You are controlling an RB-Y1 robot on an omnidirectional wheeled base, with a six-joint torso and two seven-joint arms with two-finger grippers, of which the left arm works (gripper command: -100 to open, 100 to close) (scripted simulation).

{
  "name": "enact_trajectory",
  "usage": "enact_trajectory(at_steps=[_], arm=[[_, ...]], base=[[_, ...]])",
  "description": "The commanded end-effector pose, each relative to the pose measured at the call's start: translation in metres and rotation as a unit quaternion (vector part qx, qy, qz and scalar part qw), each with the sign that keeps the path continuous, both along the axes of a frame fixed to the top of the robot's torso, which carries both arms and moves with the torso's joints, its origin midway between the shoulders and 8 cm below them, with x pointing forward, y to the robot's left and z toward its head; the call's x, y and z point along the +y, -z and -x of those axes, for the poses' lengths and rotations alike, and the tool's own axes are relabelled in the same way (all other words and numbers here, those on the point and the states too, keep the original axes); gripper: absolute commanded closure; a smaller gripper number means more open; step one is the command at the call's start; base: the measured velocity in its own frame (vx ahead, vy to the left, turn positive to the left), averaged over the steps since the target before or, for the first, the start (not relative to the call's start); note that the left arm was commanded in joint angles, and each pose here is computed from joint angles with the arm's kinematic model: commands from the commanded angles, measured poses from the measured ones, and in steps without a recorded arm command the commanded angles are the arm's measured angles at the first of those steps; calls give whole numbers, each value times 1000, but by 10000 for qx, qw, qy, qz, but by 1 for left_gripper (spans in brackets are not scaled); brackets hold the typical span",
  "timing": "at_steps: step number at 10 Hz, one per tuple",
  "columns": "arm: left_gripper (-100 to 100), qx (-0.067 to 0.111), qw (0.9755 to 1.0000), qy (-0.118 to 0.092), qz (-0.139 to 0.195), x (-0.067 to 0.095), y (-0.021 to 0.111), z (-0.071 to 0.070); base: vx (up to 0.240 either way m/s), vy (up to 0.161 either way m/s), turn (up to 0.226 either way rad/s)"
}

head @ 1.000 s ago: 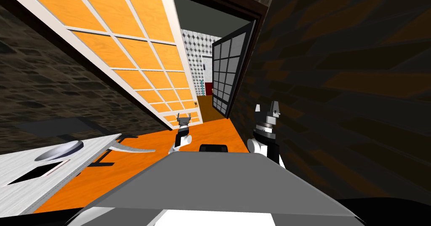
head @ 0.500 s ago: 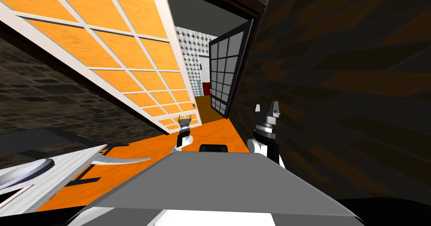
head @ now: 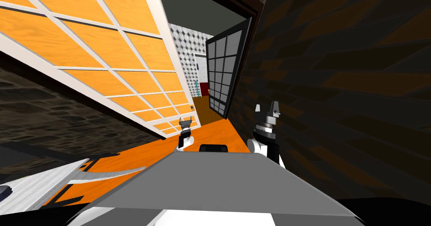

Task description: Push the door open

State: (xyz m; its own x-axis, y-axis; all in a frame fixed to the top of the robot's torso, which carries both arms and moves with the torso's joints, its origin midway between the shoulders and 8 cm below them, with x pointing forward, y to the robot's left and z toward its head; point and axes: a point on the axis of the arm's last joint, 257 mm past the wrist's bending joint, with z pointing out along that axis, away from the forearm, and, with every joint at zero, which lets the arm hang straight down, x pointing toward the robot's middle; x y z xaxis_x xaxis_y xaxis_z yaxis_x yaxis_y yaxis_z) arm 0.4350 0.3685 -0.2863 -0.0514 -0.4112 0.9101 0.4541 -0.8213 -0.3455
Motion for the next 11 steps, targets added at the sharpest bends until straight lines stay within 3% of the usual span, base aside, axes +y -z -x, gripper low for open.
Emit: enact_trajectory(at_steps=[1,4,7,11], arm=[[-100,15,9998,-23,198,2,10,2],[-100,54,9979,-95,632,3,33,5],[-100,70,9964,-135,834,4,44,8],[-100,110,9903,-259,1362,3,72,15]], base=[[85,70,-119],[92,81,-129],[48,45,-60],[69,77,-117]])
